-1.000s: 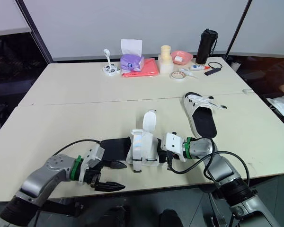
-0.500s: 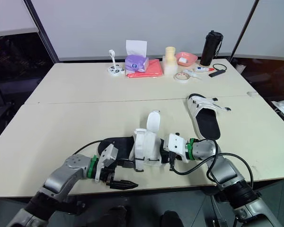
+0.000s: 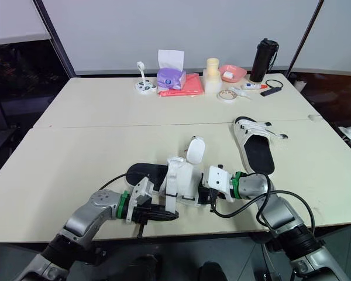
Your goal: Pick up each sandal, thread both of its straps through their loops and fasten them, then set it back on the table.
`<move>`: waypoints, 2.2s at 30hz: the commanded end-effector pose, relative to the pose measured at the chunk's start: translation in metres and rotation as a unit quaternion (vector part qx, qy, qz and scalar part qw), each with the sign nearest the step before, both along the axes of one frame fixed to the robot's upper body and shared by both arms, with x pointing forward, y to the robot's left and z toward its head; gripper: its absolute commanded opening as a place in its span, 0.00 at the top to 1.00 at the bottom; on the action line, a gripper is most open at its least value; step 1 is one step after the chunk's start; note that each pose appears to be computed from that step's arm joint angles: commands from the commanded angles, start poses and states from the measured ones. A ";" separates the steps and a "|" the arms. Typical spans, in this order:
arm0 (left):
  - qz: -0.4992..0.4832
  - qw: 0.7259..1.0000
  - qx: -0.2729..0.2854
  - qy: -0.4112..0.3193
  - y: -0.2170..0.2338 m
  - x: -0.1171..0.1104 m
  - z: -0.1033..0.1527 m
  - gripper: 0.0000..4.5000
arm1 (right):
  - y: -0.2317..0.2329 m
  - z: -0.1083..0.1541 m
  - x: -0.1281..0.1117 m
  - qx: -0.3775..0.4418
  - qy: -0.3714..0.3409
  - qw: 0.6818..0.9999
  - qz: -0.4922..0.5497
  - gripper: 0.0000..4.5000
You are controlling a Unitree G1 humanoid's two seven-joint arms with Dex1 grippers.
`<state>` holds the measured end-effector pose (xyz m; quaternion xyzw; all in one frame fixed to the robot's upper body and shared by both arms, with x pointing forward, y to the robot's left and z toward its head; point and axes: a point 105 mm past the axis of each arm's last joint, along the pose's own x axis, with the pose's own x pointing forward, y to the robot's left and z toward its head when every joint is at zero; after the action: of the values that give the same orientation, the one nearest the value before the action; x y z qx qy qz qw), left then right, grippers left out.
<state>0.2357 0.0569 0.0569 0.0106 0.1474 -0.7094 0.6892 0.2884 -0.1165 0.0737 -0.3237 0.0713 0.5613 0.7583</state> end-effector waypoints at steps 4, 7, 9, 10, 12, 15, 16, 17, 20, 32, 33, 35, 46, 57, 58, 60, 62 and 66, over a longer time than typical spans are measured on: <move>-0.089 0.995 -0.034 -0.008 0.015 -0.025 0.057 1.00 | -0.016 -0.053 -0.016 -0.067 0.094 0.993 -0.021 1.00; -0.110 0.993 -0.039 -0.014 0.021 -0.029 0.080 1.00 | -0.016 -0.053 -0.015 -0.067 0.093 0.993 -0.020 1.00; -0.120 0.992 -0.042 -0.026 0.026 -0.029 0.096 1.00 | -0.015 -0.053 -0.014 -0.066 0.092 0.993 -0.020 1.00; -0.124 0.991 -0.043 -0.032 0.027 -0.029 0.104 1.00 | -0.014 -0.053 -0.013 -0.065 0.091 0.994 -0.020 1.00; -0.125 0.990 -0.050 -0.042 0.026 -0.026 0.114 1.00 | -0.013 -0.053 -0.012 -0.065 0.090 0.994 -0.020 1.00; -0.126 0.989 -0.059 -0.057 0.021 -0.023 0.121 1.00 | -0.010 -0.054 -0.010 -0.063 0.088 0.994 -0.018 1.00; -0.127 0.988 -0.064 -0.060 0.019 -0.022 0.124 1.00 | -0.009 -0.054 -0.009 -0.062 0.087 0.994 -0.018 1.00; -0.129 0.987 -0.068 -0.063 0.016 -0.021 0.126 1.00 | -0.009 -0.054 -0.009 -0.061 0.086 0.994 -0.018 1.00; -0.133 0.986 -0.081 -0.068 0.011 -0.018 0.131 1.00 | -0.008 -0.053 -0.007 -0.059 0.084 0.995 -0.018 1.00; -0.105 0.984 -0.127 -0.066 0.009 0.008 0.162 1.00 | -0.009 -0.055 -0.008 -0.058 0.082 0.995 -0.023 1.00; -0.101 0.985 -0.128 -0.064 0.009 0.010 0.163 1.00 | -0.009 -0.055 -0.008 -0.058 0.082 0.995 -0.023 1.00; -0.092 0.986 -0.126 -0.066 0.008 0.015 0.164 1.00 | -0.009 -0.055 -0.008 -0.058 0.082 0.995 -0.024 1.00; -0.029 0.986 -0.164 -0.001 0.004 0.047 0.169 1.00 | -0.009 -0.055 -0.009 -0.061 0.081 0.995 -0.023 1.00; 0.039 0.983 -0.178 0.031 -0.017 0.089 0.145 1.00 | -0.009 -0.055 -0.009 -0.062 0.079 0.995 -0.024 1.00; 0.041 0.983 -0.176 0.030 -0.017 0.091 0.144 1.00 | -0.009 -0.055 -0.010 -0.062 0.079 0.995 -0.024 1.00; 0.049 0.984 -0.167 0.034 -0.019 0.095 0.137 1.00 | -0.009 -0.055 -0.010 -0.062 0.079 0.995 -0.025 1.00; 0.064 0.986 -0.144 0.050 -0.021 0.102 0.122 1.00 | -0.009 -0.056 -0.011 -0.062 0.080 0.994 -0.027 1.00; 0.076 0.985 -0.128 0.086 -0.023 0.108 0.105 0.78 | -0.009 -0.056 -0.012 -0.062 0.081 0.994 -0.028 1.00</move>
<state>0.3387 0.0347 0.1491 -0.1670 0.1324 -0.6621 0.7185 0.2939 -0.1057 0.0749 -0.3223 0.0515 0.5570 0.7637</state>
